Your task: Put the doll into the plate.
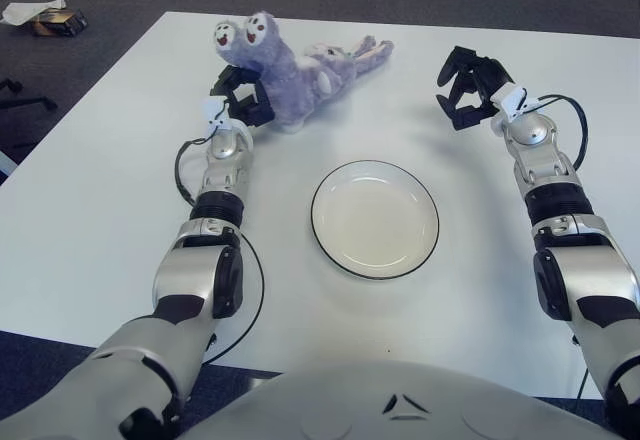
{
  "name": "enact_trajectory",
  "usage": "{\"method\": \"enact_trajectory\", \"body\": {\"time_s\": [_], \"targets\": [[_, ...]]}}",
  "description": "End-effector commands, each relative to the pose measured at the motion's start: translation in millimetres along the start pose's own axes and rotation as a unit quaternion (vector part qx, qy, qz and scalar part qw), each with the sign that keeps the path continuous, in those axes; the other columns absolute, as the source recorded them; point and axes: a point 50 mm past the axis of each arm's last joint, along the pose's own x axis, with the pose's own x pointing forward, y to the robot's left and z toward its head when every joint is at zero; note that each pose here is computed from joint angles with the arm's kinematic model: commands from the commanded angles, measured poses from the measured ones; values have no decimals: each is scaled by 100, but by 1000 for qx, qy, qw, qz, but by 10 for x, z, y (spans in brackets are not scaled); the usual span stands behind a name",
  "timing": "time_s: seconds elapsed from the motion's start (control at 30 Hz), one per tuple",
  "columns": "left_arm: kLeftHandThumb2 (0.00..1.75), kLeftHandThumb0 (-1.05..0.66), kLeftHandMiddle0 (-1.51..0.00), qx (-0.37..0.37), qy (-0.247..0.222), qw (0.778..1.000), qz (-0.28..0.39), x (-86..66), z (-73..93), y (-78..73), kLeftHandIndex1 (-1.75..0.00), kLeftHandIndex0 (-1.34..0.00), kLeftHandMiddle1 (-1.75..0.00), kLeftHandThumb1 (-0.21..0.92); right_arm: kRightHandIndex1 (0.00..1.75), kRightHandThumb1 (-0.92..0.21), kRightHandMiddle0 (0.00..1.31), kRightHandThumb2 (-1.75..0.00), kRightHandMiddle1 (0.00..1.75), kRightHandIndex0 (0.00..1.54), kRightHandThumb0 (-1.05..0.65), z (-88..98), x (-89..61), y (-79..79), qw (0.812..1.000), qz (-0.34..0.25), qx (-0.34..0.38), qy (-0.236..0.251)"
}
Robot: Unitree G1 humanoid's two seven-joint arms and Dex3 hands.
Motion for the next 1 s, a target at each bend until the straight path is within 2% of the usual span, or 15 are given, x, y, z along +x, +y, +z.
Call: {"method": "enact_trajectory", "body": {"time_s": [0.0,0.27,0.43,0.63,0.97], "targets": [[141,-50,-121,7,10,1000,-12,-40,-46,-35,-175,-67,-175,24,161,-33,39,-127,175,65,-1,107,21,-38,1000,-9,9,-22],[141,-50,-121,16,16,1000,-21,-82,-71,-83,-175,-67,-175,23,172,-31,39,-133,175,61,-1,284,105,8,999,-12,3,-45],[141,-50,-120,13,17,999,-32,-105,-87,-123,-175,-67,-175,24,174,-28,41,-137,175,63,-1,391,250,54,999,-10,0,-53],[141,-50,-120,13,18,999,-40,-129,-98,-169,-175,-67,-175,24,175,-26,43,-139,173,65,-1,469,348,102,998,-7,-12,-59],[144,-50,-118,26,22,998,-46,-160,-88,-305,-175,-69,-175,22,175,-26,46,-138,168,66,-1,565,385,194,995,15,-62,-77]]}}
